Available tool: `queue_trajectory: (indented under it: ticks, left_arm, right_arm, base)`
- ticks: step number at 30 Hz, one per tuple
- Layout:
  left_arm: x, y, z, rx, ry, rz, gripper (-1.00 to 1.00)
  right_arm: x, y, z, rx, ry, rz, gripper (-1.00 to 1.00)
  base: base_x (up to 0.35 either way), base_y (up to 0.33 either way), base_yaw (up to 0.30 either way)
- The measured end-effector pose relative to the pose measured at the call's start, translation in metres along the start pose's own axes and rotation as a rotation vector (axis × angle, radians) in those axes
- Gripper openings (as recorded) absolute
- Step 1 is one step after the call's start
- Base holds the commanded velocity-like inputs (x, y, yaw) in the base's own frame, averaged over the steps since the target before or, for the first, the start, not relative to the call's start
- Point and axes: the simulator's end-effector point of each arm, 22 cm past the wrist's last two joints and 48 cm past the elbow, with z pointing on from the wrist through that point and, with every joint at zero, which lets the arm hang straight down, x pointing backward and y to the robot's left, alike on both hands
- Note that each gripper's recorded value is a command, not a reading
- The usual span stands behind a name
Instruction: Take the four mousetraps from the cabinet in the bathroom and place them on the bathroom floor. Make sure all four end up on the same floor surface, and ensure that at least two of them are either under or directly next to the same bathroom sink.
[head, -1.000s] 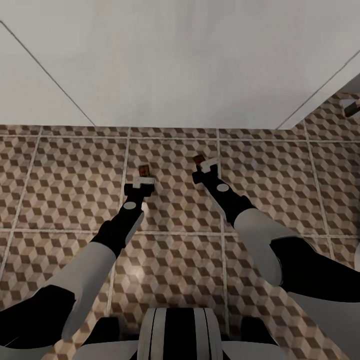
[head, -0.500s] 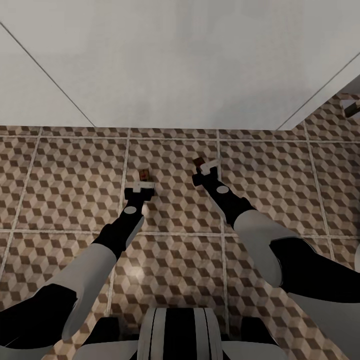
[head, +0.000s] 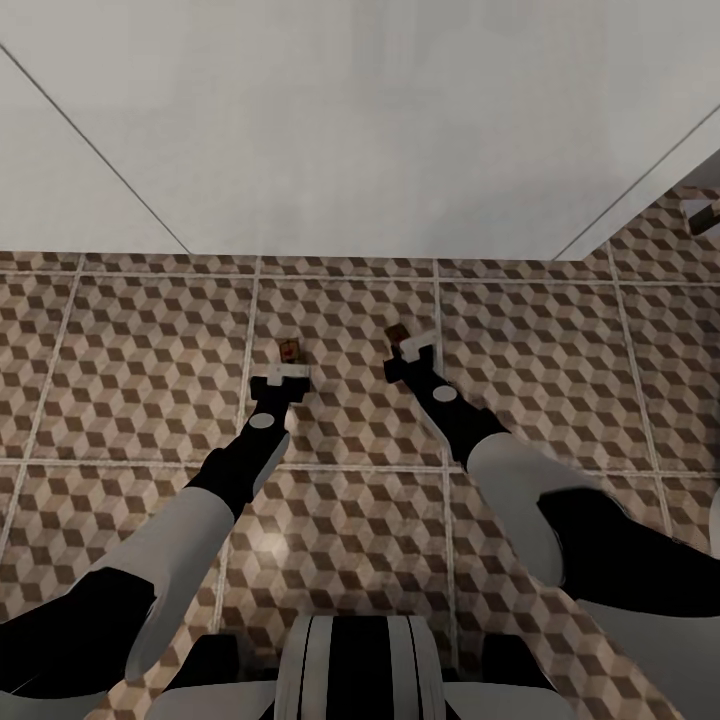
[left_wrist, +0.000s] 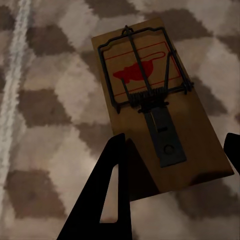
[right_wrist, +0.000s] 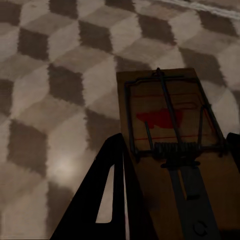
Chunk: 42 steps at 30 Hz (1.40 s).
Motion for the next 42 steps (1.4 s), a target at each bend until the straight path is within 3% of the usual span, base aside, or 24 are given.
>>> queue_trajectory:
  ticks: [7, 35, 42]
  left_arm:
    - [0.0, -0.001, 0.0, 0.001, 0.001, -0.001, -1.0]
    - [0.015, -0.001, 0.0, 0.002, 0.03, 0.007, -1.0]
    - [0.014, -0.002, -0.001, 0.003, 0.029, 0.006, -1.0]
  right_arm:
    - [0.018, 0.007, -0.006, -0.006, 0.016, 0.008, -1.0]
    - [0.018, 0.007, -0.007, -0.007, 0.009, 0.009, -1.0]
    - [0.018, 0.007, -0.007, -0.007, 0.009, 0.009, -1.0]
  base:
    - [0.0, 0.0, 0.0]
    - [0.001, 0.0, 0.0]
    - [0.161, 0.044, 0.0]
